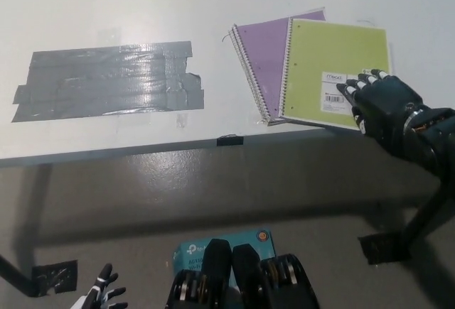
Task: The robot uses its right hand to align two notebooks stacked together until they are fully overlapped
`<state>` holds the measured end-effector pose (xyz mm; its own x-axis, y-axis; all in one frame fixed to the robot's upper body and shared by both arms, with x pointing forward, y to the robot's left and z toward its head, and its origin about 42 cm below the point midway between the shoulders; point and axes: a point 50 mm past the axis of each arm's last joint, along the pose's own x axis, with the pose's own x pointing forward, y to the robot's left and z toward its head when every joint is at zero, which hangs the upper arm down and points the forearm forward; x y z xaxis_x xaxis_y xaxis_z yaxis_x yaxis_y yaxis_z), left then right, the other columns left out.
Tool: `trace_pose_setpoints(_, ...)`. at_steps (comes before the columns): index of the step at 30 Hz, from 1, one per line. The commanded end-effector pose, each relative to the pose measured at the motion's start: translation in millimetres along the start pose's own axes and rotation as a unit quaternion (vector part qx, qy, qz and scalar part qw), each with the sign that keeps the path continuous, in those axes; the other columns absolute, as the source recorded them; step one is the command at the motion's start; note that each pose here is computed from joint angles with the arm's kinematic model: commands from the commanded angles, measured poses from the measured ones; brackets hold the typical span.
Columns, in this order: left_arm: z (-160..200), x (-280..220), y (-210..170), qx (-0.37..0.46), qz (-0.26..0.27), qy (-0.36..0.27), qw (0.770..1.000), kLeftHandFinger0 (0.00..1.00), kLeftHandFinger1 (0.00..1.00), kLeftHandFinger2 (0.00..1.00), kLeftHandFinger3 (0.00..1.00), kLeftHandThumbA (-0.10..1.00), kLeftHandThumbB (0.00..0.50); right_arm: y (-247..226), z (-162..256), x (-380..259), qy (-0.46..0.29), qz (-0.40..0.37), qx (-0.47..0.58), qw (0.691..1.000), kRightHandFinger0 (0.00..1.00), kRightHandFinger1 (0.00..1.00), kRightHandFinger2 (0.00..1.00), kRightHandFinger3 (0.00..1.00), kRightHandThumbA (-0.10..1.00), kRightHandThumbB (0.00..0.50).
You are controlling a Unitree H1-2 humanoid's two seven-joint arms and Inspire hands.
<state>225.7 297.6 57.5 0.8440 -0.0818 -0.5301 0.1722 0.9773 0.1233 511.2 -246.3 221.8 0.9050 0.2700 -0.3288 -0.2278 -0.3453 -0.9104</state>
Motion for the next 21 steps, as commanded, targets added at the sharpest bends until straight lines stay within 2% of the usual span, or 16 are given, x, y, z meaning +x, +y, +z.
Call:
trace_pose_setpoints(1, 7.8, -2.4, 4.1, 0.026, -0.01, -0.004, 1.0, 0.8, 0.89, 0.93, 1.0, 1.0, 0.5, -24.8, -2.6, 1.3, -0.032, -0.009, -0.06, 0.998, 1.0, 1.0, 1.0, 1.0, 1.0, 0.285)
trace_pose_setpoints(6, 9.7, -3.4, 3.9, 0.018, -0.012, -0.009, 1.0, 0.79, 0.84, 0.9, 1.0, 1.0, 0.5, -41.3, -2.3, 4.7, -0.038, -0.016, -0.102, 0.994, 1.0, 1.0, 1.0, 1.0, 1.0, 0.292)
trace_pose_setpoints(15, 9.8, -2.7, 2.7, 0.025, -0.006, -0.009, 1.0, 0.78, 0.86, 0.88, 1.0, 1.0, 0.5, -55.5, -4.7, 12.6, -0.075, -0.075, -0.176, 0.979, 1.0, 1.0, 1.0, 1.0, 1.0, 0.315)
trace_pose_setpoints(17, 9.4, -3.0, 3.0, 0.028, -0.006, -0.008, 1.0, 0.85, 0.88, 0.9, 1.0, 1.0, 0.5, -57.1, -8.2, 13.6, -0.075, -0.079, -0.189, 0.976, 1.0, 1.0, 1.0, 1.0, 1.0, 0.308)
trace_pose_setpoints(21, 9.6, -4.5, 4.5, 0.027, -0.009, -0.009, 1.0, 0.88, 0.88, 0.88, 1.0, 1.0, 0.5, -55.1, -15.8, 14.8, -0.07, -0.09, -0.19, 0.975, 1.0, 1.0, 1.0, 1.0, 1.0, 0.319)
